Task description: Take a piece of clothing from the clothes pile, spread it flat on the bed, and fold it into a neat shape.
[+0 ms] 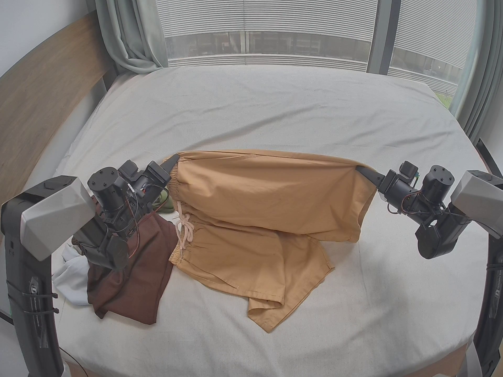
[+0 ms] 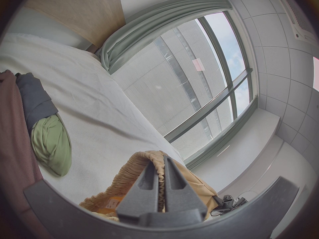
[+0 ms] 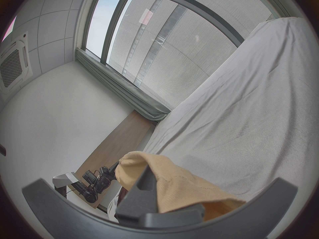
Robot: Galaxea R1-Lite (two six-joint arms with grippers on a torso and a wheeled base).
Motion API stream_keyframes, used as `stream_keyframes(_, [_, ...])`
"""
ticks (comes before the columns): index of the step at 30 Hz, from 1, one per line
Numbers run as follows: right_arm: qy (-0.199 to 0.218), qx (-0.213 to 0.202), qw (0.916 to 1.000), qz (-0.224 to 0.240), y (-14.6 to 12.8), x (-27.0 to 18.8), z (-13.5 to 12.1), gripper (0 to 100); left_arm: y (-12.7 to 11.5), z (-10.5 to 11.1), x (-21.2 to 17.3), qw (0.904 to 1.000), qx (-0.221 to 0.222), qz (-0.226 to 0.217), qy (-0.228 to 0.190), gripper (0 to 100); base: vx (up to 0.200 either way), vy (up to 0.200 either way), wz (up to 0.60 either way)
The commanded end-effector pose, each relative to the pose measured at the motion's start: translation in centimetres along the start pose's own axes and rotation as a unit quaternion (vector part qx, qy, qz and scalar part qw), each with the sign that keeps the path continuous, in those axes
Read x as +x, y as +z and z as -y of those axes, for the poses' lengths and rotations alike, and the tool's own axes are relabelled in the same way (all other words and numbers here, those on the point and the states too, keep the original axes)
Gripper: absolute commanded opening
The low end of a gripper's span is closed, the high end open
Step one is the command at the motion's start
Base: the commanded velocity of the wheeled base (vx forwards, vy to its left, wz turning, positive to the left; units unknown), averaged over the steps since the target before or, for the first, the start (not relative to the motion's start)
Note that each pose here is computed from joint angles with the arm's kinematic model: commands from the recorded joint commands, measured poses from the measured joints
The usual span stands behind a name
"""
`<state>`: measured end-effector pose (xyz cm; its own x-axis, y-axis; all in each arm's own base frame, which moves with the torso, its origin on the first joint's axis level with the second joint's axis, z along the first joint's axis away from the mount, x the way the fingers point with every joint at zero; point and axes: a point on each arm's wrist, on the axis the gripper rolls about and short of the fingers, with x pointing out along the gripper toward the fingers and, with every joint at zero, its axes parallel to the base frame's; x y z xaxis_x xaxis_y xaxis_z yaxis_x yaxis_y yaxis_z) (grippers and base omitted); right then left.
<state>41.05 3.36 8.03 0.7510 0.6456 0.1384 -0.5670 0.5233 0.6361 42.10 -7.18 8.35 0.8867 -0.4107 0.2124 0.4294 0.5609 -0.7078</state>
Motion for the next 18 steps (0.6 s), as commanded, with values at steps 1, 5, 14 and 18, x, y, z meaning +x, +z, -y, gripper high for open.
stream_keyframes(1, [-0.004, 0.005, 1.0, -0.004, -0.7, 0.5, 1.4, 0, -0.7, -1.2, 0.7, 1.0, -0.001, -0.001, 0.002, 0, 0.0, 0.0, 0.0])
stream_keyframes(5, [-0.004, 0.003, 1.0, 0.002, -0.5, 0.6, 1.9, 0, -0.9, -1.6, 1.0, 1.0, 0.0, 0.001, 0.0, 0, 0.0, 0.0, 0.0])
stream_keyframes(14, [-0.001, -0.004, 0.9999, 0.011, 0.1, 0.8, 2.2, 0, -1.0, -2.1, 1.9, 1.0, 0.002, 0.005, -0.005, 0, 0.0, 0.0, 0.0])
stream_keyframes(18, [-0.004, -0.003, 0.9999, 0.011, 0.0, 0.7, 2.5, 0, -0.8, -2.1, 2.3, 1.0, 0.002, 0.006, -0.007, 0, 0.0, 0.0, 0.0])
